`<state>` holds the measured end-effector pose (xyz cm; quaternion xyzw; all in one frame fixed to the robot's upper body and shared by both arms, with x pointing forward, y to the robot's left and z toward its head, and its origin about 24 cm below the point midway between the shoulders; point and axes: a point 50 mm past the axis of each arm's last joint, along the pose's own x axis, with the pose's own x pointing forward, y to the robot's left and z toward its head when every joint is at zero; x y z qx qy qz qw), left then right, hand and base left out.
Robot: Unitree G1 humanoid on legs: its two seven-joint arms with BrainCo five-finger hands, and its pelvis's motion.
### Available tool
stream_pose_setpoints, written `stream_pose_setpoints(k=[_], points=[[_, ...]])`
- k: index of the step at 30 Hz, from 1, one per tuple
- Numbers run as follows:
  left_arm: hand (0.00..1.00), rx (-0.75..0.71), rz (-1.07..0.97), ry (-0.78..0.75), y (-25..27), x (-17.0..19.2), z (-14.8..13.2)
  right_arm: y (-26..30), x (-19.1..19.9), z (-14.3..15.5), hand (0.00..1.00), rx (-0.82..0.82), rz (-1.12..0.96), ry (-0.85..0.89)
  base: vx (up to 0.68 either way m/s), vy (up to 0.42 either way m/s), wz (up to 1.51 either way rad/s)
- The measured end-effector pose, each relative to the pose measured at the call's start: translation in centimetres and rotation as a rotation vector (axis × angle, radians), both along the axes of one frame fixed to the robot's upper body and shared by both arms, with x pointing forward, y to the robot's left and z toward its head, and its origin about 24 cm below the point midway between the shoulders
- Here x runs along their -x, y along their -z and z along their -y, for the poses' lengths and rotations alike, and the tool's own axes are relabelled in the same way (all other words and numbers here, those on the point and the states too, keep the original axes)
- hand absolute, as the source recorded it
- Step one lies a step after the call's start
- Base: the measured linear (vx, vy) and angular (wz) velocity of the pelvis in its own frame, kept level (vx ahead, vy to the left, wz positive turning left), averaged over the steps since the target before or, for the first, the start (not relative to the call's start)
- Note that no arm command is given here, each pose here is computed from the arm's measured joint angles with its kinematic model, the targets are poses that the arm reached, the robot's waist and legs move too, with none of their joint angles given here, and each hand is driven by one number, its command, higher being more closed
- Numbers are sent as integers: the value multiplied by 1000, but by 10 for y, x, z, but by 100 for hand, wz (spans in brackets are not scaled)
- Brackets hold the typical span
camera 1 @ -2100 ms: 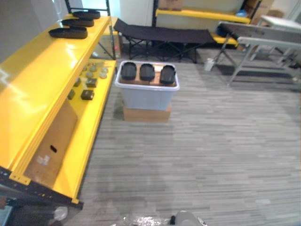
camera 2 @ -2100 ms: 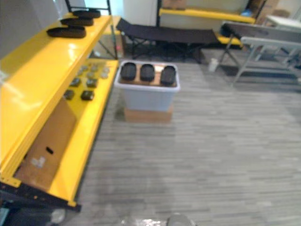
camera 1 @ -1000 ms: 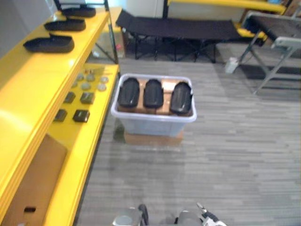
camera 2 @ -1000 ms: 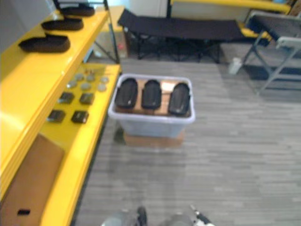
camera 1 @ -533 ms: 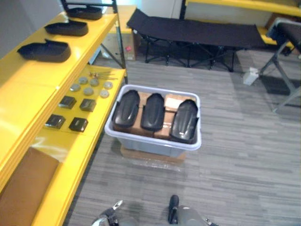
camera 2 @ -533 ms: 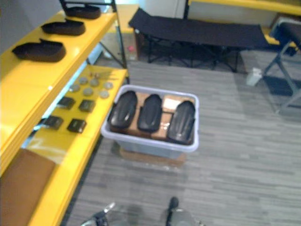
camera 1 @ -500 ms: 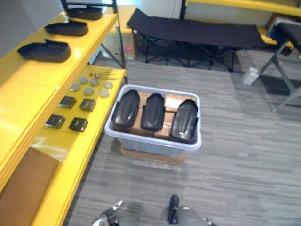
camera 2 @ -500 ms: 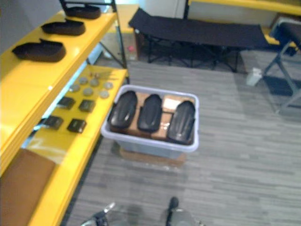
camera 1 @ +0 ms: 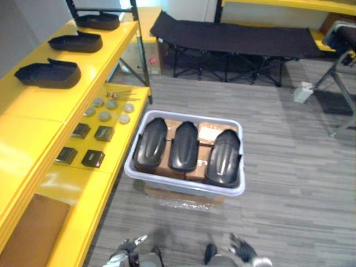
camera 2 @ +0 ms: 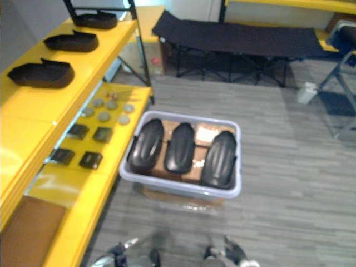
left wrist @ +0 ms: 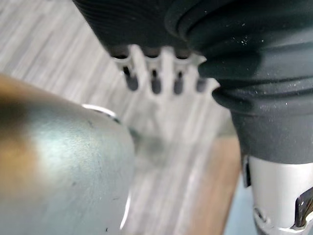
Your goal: Walk over and take plastic housings, then place them on the shelf
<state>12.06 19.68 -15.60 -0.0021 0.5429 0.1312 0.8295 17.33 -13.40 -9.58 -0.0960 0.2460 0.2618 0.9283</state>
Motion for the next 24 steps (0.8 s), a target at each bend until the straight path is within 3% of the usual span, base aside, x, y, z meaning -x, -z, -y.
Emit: stream_pose_setpoints(k=[2, 4, 6, 8, 10, 13, 16, 20, 24], points=[[0, -14, 20, 53, -3, -6, 1, -56, -34, -58, 0, -138, 319, -196, 50, 1, 7], [0, -25, 43, 81, -4, -11, 3, -108, -55, -82, 0, -273, 541, -146, 16, -5, 3], [0, -29, 59, 82, -5, -12, 2, -159, -82, -78, 0, -345, 753, 4, -18, 15, -3], [0, -39, 87, 84, -7, -15, -1, -205, -116, -48, 0, -349, 943, 213, -70, 35, -7], [0, -51, 135, 89, -12, -26, -3, -259, -145, 7, 0, -429, 1100, 546, -135, 33, -5], [0, -57, 198, 90, -18, -38, -2, -287, -153, 68, 0, -362, 1155, 812, -135, 40, 3], [0, -100, 278, 47, -27, -49, -8, -277, -158, 119, 0, -294, 1029, 1020, -153, 43, 3], [0, -114, 298, -144, -28, -45, -24, -245, -161, 183, 0, -193, 795, 1244, -132, 38, 5], [0, -119, 254, -147, -22, -36, -23, -238, -154, 220, 0, -171, 715, 1361, -60, 56, 13]])
